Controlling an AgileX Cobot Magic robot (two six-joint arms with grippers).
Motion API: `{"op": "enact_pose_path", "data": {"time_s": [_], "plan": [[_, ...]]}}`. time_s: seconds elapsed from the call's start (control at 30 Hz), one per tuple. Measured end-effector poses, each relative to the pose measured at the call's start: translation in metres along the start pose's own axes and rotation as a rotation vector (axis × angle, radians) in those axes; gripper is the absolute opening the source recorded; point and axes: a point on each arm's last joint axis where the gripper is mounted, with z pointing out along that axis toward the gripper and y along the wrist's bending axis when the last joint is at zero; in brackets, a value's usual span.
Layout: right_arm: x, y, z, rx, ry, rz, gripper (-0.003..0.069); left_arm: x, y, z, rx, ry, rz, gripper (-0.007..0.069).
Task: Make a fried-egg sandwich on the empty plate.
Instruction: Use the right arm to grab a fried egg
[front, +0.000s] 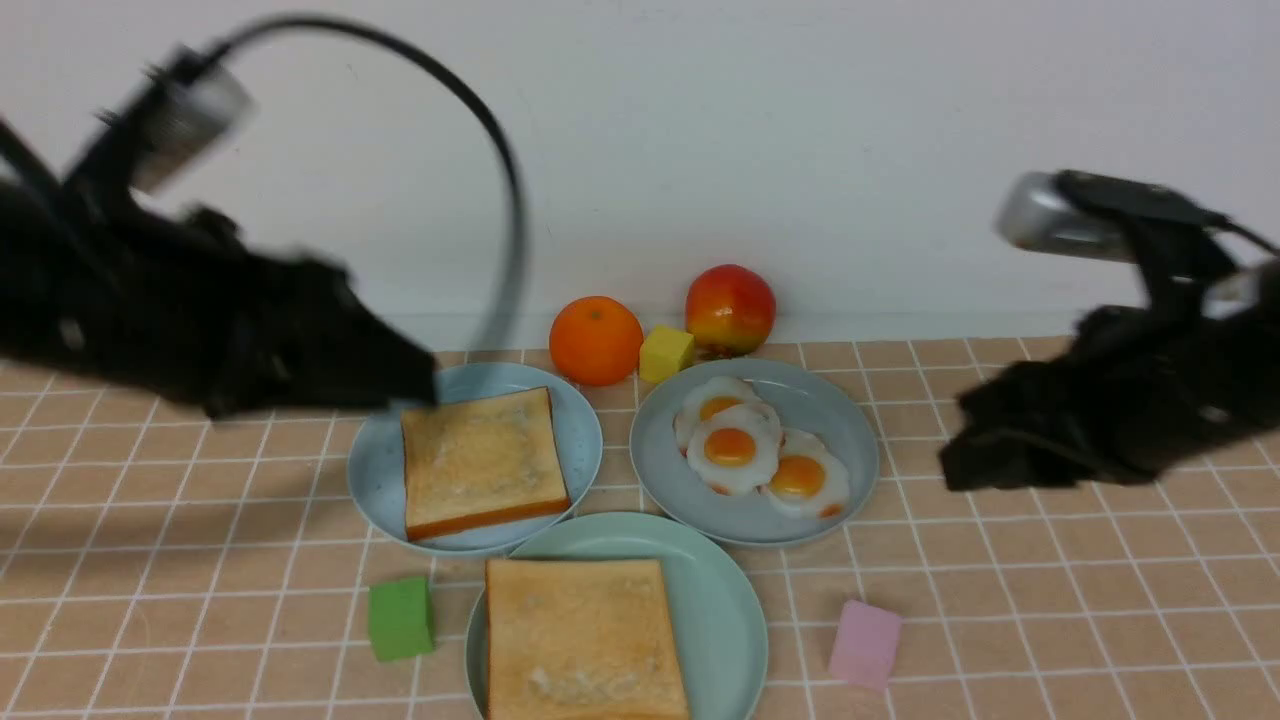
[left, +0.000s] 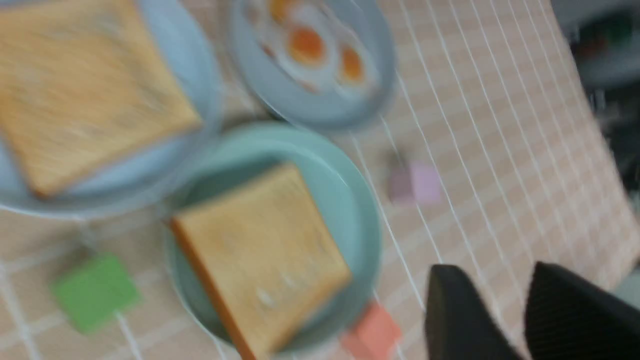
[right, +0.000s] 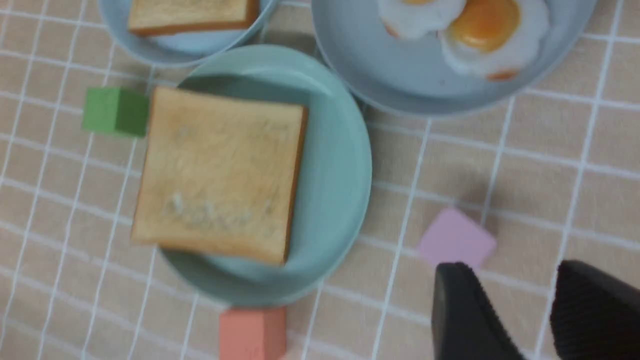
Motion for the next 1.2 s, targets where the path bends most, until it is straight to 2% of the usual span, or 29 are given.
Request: {"op": "enact_pose_path", "data": {"time_s": [0.03,0.1,0.13,0.2,0.27,0.37,0.6,0.97,1.07,1.2], "plan": [[-0.009,0.000,0.006,0.000,-0.005,0.003,0.0295,0.010,-0.009,0.002,-0.008,0.027,0.028,0.0132],[-0.018,-0.001,0.013,0.002,-0.009,0.005,0.0306,0.019,-0.012,0.003,-0.033,0.052,0.046,0.0098],[-0.033,-0.002,0.027,0.004,-0.018,0.011,0.0325,0.030,-0.011,0.004,-0.105,0.085,0.071,0.0048],[-0.050,-0.004,0.042,0.003,-0.041,0.019,0.0344,0.035,-0.006,0.002,-0.191,0.097,0.057,0.0014],[-0.065,-0.008,0.063,0.003,-0.058,0.034,0.0354,0.035,0.000,0.000,-0.280,0.086,0.035,-0.0005],[-0.081,-0.016,0.099,0.002,-0.039,0.061,0.0358,0.035,0.007,-0.002,-0.356,0.073,-0.001,-0.0012],[-0.105,-0.027,0.157,-0.016,0.009,0.090,0.0360,0.035,0.009,-0.003,-0.376,0.069,-0.027,-0.0012],[-0.089,-0.047,0.214,0.003,0.124,0.132,0.0348,0.035,0.010,-0.003,-0.388,0.069,-0.017,-0.0011],[-0.088,-0.047,0.215,-0.001,0.123,0.139,0.0325,0.035,0.010,-0.003,-0.396,0.067,-0.009,-0.0010],[-0.088,-0.048,0.217,0.000,0.125,0.162,0.0198,0.035,0.011,-0.003,-0.399,0.068,-0.005,-0.0009]]}}
